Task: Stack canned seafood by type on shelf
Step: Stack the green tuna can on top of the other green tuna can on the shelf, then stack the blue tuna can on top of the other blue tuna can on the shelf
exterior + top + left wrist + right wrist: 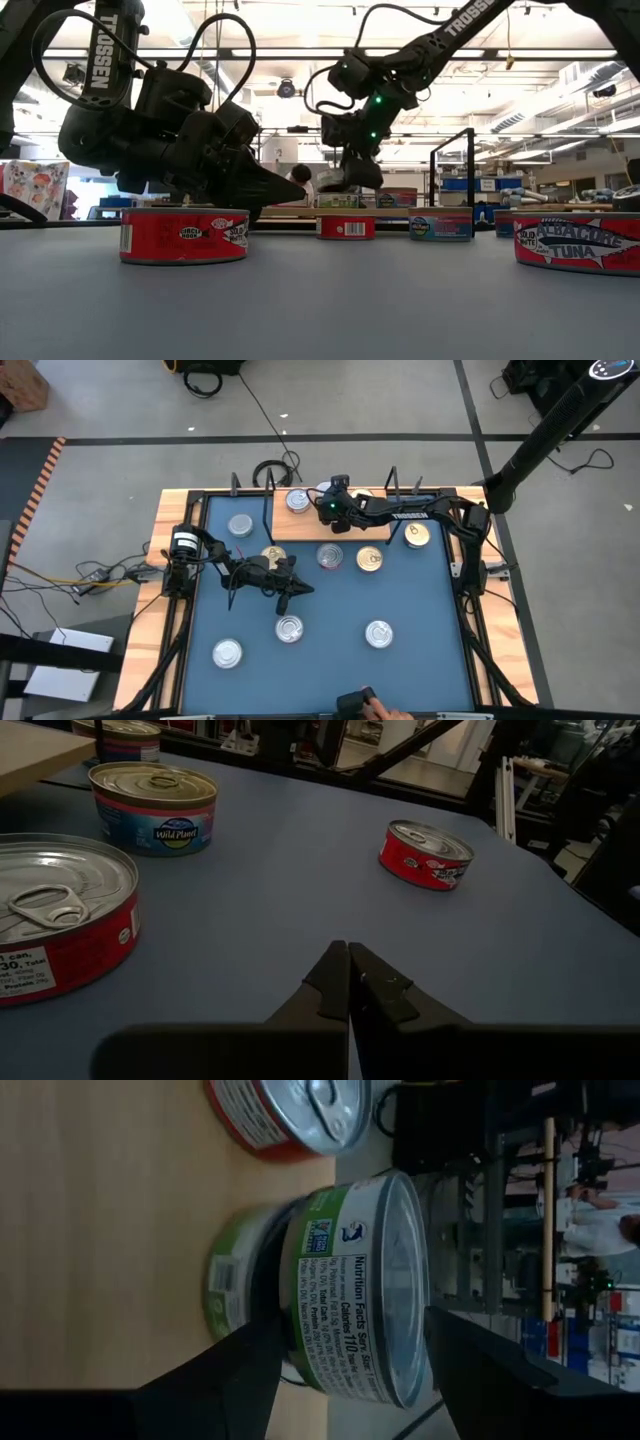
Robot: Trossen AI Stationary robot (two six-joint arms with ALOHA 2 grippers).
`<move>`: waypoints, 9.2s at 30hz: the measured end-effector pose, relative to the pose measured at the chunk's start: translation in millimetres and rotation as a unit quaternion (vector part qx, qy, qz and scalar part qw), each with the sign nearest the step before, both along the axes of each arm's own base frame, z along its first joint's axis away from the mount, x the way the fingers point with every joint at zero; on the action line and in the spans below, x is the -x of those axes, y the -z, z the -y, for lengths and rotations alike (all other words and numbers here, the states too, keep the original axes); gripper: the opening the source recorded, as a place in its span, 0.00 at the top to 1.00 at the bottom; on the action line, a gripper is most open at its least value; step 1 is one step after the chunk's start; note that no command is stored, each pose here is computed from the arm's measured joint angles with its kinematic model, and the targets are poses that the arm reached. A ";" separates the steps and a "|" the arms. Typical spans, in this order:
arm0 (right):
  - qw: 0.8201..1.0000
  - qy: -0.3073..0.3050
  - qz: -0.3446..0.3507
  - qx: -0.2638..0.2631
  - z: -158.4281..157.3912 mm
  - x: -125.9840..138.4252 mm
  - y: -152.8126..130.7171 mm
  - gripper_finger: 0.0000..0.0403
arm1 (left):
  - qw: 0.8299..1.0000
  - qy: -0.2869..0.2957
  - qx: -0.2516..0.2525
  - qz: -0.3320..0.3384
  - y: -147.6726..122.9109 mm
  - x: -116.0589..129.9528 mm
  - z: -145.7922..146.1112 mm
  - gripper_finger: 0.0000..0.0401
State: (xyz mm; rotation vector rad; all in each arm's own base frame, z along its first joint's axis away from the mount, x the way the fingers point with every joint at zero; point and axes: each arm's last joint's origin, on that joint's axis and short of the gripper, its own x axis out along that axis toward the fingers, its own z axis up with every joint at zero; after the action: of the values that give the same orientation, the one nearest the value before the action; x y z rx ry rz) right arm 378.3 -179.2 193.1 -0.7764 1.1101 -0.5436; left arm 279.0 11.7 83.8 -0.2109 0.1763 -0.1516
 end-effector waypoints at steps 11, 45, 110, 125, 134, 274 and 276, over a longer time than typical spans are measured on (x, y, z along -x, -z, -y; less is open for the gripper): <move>1.000 0.020 -0.004 -0.007 1.6 3.3 2.0 0.38 | 1.000 0.003 0.001 -0.001 0.1 0.0 0.2 0.99; 0.928 -0.080 0.231 -0.281 -155.7 67.0 -108.2 0.98 | 1.000 0.018 0.001 0.019 -3.6 -0.5 1.7 0.99; 0.905 0.323 0.062 -0.271 -101.3 197.7 15.5 0.60 | 0.999 0.031 -0.024 0.027 -4.1 -0.7 6.8 0.99; 0.871 0.345 0.125 -0.328 -117.1 200.8 6.0 0.72 | 0.999 0.031 -0.023 0.027 -4.1 -0.7 6.8 0.99; 0.779 0.466 0.317 -0.277 -136.4 220.9 -18.1 0.98 | 0.999 0.030 -0.021 0.026 -4.1 -0.7 6.8 0.99; 0.810 0.243 0.169 -0.505 -248.8 137.0 -14.7 0.72 | 0.999 0.029 -0.011 0.017 -2.8 -1.0 6.9 0.99; 0.820 0.257 0.143 -0.490 -251.4 128.9 -7.3 0.70 | 0.999 0.029 -0.011 0.017 -2.8 -1.0 6.8 0.99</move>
State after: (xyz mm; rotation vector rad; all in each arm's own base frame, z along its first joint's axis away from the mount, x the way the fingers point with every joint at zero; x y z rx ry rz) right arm 249.4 72.2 200.4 0.5165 1.1227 -0.4258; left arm 280.0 4.8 86.6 -0.1811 0.1508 -0.2104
